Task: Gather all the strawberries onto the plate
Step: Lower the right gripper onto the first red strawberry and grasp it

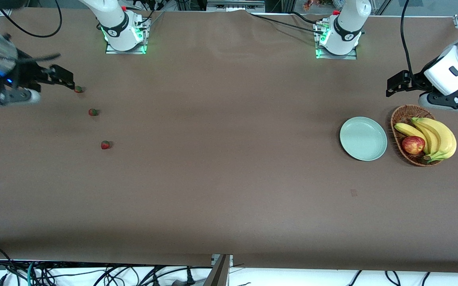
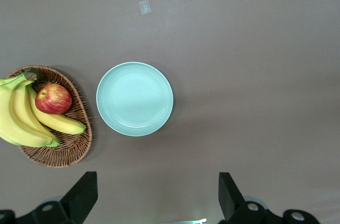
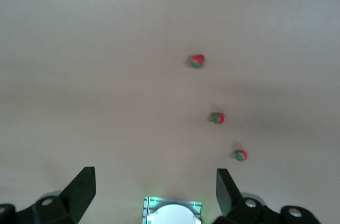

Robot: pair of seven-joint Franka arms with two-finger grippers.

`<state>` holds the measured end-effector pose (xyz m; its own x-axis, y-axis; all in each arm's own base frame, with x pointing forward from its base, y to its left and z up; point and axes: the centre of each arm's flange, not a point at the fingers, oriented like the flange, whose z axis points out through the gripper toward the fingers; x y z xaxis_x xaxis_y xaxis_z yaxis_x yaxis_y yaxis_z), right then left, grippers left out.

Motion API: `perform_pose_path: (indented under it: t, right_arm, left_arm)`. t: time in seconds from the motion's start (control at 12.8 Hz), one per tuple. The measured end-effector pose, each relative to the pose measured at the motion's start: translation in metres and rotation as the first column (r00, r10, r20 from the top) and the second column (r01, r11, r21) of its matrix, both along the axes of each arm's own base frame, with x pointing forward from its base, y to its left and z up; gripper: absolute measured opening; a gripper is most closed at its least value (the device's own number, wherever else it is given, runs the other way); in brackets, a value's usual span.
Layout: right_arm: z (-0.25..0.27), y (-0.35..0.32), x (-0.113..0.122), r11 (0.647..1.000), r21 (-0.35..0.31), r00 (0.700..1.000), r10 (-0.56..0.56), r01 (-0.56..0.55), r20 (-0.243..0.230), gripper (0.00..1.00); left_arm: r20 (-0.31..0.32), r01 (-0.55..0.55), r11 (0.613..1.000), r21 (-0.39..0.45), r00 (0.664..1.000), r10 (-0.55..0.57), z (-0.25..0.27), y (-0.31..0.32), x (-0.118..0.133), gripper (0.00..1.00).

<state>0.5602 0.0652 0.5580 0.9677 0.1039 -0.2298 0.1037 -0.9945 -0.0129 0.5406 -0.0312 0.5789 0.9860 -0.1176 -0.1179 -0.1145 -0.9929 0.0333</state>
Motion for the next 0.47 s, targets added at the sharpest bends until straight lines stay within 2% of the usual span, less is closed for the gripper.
perform_pose_path:
  t: [0.08,0.16,0.31,0.47]
  right_arm:
    - [-0.028,0.002,0.011,1.000,-0.003,1.000,0.011,-0.011,-0.021,1.00]
    - [-0.058,0.003,0.021,1.000,-0.001,1.000,0.027,-0.027,-0.015,1.00]
    - [-0.122,0.002,0.028,0.997,0.008,0.997,0.078,-0.078,0.016,1.00]
    - [-0.176,-0.005,0.022,0.995,0.007,0.993,0.104,-0.104,0.053,1.00]
  left_arm:
    - [0.000,0.000,1.000,0.000,1.000,0.000,0.000,0.000,0.000,1.00]
    - [0.000,0.000,1.000,0.000,1.000,0.000,0.000,0.000,0.000,1.00]
    - [0.001,0.000,1.000,0.000,1.000,0.000,0.000,0.000,0.000,1.00]
    - [0.000,0.000,1.000,0.000,1.000,0.000,0.000,0.000,0.000,1.00]
